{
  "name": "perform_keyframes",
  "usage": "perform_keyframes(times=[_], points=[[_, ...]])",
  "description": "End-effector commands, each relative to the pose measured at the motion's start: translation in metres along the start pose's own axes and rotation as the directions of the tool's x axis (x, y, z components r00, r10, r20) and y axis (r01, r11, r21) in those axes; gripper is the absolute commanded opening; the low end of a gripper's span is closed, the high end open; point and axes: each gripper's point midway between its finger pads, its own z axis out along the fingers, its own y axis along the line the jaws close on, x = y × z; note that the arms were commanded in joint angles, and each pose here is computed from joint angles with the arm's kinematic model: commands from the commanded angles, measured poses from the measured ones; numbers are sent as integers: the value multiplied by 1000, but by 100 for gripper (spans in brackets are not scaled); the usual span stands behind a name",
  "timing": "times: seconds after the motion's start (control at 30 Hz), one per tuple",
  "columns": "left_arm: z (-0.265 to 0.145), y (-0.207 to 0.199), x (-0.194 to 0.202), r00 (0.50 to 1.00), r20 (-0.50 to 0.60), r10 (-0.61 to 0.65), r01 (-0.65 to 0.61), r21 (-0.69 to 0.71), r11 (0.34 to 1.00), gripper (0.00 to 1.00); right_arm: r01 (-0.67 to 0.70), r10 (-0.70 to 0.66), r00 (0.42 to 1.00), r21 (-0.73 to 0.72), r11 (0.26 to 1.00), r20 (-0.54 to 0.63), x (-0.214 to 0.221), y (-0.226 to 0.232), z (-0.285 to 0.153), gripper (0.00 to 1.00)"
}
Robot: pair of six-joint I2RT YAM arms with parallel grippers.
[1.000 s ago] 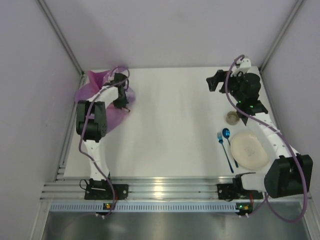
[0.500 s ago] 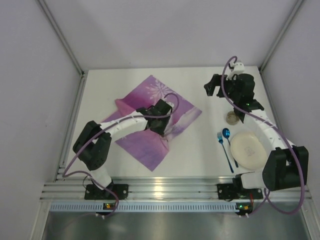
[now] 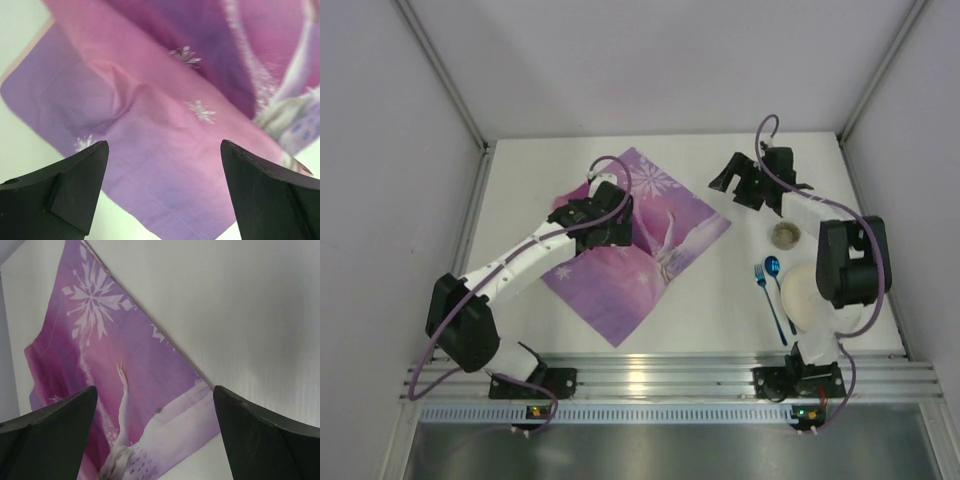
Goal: Set the dinner table for one person
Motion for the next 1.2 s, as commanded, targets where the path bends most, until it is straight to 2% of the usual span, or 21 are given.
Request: perform_keyframes(times=[0.0,0.07,0.2,0.3,0.4,0.53,0.63,0.73,0.77,0.83,0.87,0.93,0.97,1.03,1.07,1.13,1.17], points=[[-1,41,19,990,-52,-131,123,-137,983,99,-67,64,993,-27,997,-102,-1,10,20,100],[3,55,35,979,-92,-179,164,-156,974,99,-64,63,992,-9,998,-106,-7,7,29,100],[4,84,56,941,-126,-314,286,-195,938,99,-86,92,977,40,996,-191,9,-10,56,100],[15,122,88,854,-188,-485,418,-308,855,99,-90,101,965,56,994,-242,23,-13,70,100],[19,137,120,792,-232,-565,462,-377,803,99,-79,91,950,53,996,-299,42,-9,80,100],[26,142,142,733,-269,-625,496,-417,761,99,-37,48,921,37,999,-386,79,9,89,97],[36,139,156,685,-317,-656,518,-420,745,99,-3,13,895,22,1000,-446,106,20,93,88],[49,136,163,676,-339,-655,512,-423,748,99,20,-11,875,14,1000,-484,125,26,93,72],[52,136,164,676,-345,-652,505,-427,750,99,24,-13,872,15,1000,-490,128,25,92,62],[64,136,168,676,-358,-644,494,-428,756,99,29,-16,868,19,999,-496,130,23,92,49],[68,135,169,679,-361,-640,490,-427,760,97,34,-20,865,20,999,-501,130,23,90,37],[80,134,177,672,-392,-628,468,-432,771,88,38,-21,865,24,999,-502,128,20,89,26],[87,131,174,675,-393,-624,475,-415,776,68,39,-20,864,26,999,-502,126,20,86,14],[100,131,178,672,-417,-612,451,-424,785,54,40,-21,865,29,999,-502,122,16,82,1],[105,131,177,677,-420,-604,443,-422,791,26,38,-15,863,34,999,-505,121,14,78,0],[116,133,172,687,-426,-588,422,-426,801,3,37,-4,862,54,998,-508,120,1,69,0],[120,136,173,690,-434,-580,400,-439,804,0,39,-6,869,56,998,-496,114,-1,61,0]])
